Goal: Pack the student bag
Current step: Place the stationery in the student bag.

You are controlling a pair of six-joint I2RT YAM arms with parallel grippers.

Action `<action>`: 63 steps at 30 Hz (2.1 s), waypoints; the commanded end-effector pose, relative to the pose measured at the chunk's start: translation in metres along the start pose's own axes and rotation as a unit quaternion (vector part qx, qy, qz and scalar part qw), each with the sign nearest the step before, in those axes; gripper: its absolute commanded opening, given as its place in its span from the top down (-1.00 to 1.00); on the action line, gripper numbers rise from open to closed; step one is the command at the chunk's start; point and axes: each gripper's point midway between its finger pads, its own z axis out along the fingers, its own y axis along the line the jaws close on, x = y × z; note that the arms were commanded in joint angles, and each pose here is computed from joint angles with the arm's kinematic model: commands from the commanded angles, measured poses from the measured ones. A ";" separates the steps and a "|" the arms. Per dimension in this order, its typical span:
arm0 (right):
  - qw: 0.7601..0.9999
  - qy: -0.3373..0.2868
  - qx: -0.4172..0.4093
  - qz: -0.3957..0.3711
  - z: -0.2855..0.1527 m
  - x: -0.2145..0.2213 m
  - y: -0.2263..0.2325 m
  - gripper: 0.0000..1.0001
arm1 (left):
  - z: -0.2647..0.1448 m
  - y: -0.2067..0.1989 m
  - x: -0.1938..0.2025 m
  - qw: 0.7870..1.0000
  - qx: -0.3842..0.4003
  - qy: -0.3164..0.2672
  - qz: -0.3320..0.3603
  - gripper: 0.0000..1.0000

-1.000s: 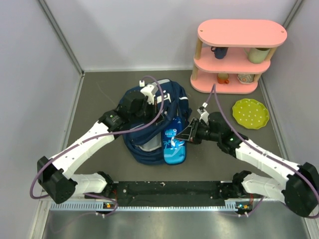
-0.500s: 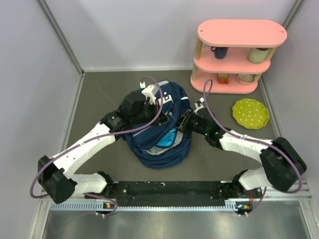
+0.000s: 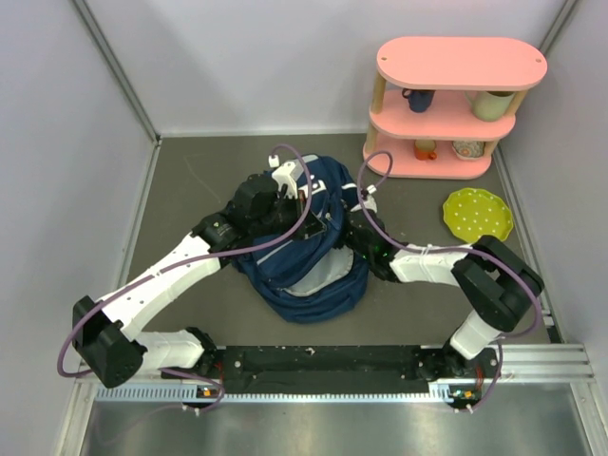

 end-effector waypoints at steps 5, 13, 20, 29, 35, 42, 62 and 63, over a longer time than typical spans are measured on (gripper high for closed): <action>0.996 -0.032 -0.010 -0.087 -0.042 -0.014 0.017 -0.59 | -0.021 -0.049 -0.041 0.993 0.080 -0.074 0.037 1.00; 0.990 -0.025 0.052 -0.126 -0.084 -0.021 -0.003 -0.93 | -0.017 -0.037 -0.043 0.994 0.065 -0.078 0.036 1.00; 0.983 -0.087 0.102 -0.123 -0.153 -0.046 -0.036 -0.92 | -0.010 -0.007 -0.023 0.998 0.016 -0.050 0.042 -0.20; 0.975 -0.117 0.070 -0.174 -0.198 -0.067 -0.012 -0.90 | -0.056 0.054 -0.022 0.982 -0.116 -0.141 0.035 -0.98; 0.981 -0.015 0.048 -0.186 -0.174 -0.031 0.000 -0.85 | -0.065 0.154 0.016 0.966 -0.230 -0.104 -0.054 -0.98; 0.972 0.033 0.017 -0.232 -0.164 0.009 0.026 -0.75 | -0.058 0.190 0.044 0.965 -0.218 -0.100 -0.111 -0.98; 0.952 0.009 0.185 -0.242 -0.119 -0.037 -0.052 0.60 | -0.011 0.153 0.062 0.984 -0.038 -0.044 -0.166 0.73; 0.952 0.008 0.179 -0.247 -0.114 -0.043 -0.045 0.71 | -0.011 0.150 0.061 0.984 -0.031 -0.045 -0.167 0.83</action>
